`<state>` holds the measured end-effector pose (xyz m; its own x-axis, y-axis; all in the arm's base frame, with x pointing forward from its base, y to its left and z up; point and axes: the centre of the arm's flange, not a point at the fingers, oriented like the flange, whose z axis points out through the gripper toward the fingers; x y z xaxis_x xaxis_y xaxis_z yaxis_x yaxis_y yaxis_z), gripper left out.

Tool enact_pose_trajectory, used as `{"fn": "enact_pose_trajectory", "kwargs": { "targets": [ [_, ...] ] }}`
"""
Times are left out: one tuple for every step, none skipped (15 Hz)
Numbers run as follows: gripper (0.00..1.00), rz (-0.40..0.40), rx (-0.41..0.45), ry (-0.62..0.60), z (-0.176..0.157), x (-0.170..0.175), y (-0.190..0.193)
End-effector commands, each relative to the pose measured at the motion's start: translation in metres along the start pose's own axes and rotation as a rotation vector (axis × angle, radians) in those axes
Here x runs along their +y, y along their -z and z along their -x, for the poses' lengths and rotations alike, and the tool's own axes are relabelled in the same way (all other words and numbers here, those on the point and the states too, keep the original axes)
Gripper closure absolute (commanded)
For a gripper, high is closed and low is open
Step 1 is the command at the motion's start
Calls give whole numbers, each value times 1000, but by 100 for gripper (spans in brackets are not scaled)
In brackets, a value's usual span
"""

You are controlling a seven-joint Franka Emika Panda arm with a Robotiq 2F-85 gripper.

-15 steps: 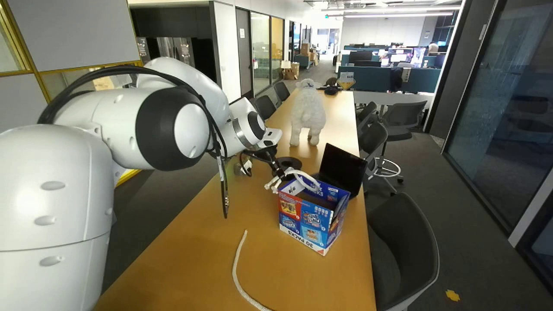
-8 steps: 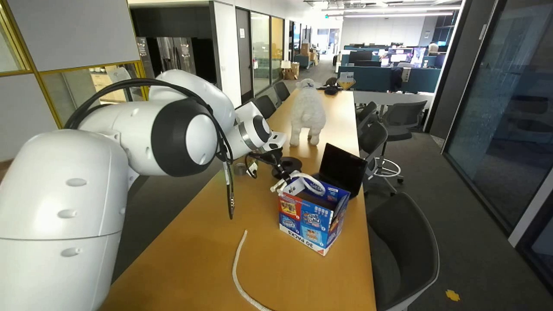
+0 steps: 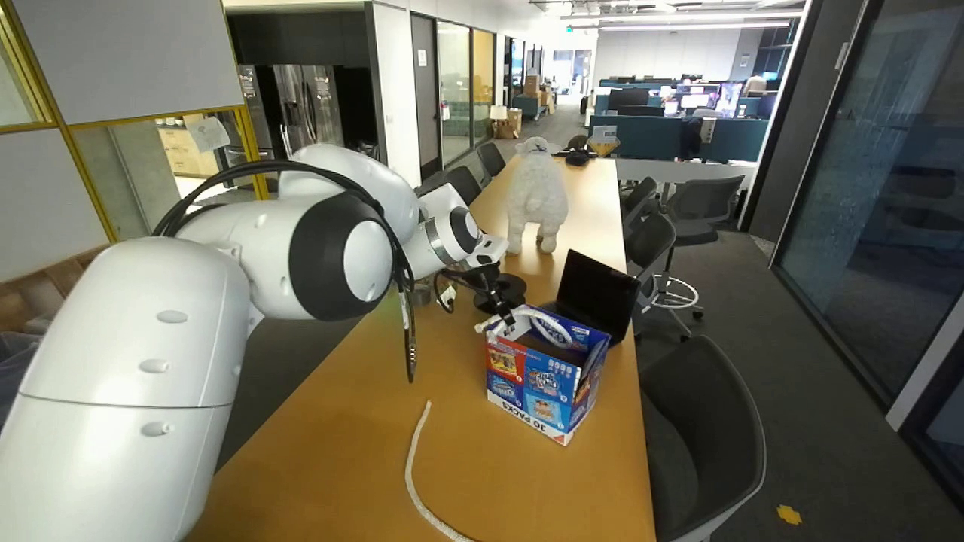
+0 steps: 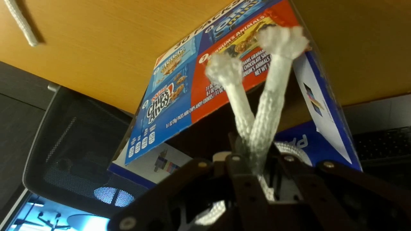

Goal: Put the ropes in the box one at a time

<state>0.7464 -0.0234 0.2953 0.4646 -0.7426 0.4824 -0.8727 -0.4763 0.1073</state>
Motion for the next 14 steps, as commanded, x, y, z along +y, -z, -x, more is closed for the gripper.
{"fn": "enact_pose_trajectory", "kwargs": {
  "targets": [
    [48, 8, -5, 1, -13, -13, 2],
    [41, 6, -8, 2, -13, -13, 3],
    [34, 3, -9, 6, -12, -12, 6],
    [25, -6, -8, 17, -10, -11, 13],
    [19, -9, -1, 26, -7, -9, 20],
    [10, -7, -11, 50, -3, -5, 31],
    [4, -4, -33, 82, 2, -1, 40],
    [1, -7, -67, 133, 10, 8, 51],
    [0, -14, -105, 179, 17, 15, 61],
    [0, -26, -144, 217, 25, 24, 71],
    [0, -30, -180, 256, 34, 35, 83],
    [0, -21, -220, 289, 40, 45, 93],
    [0, 1, -260, 322, 46, 60, 102],
    [0, 29, -301, 350, 51, 74, 109]
  ]
}}
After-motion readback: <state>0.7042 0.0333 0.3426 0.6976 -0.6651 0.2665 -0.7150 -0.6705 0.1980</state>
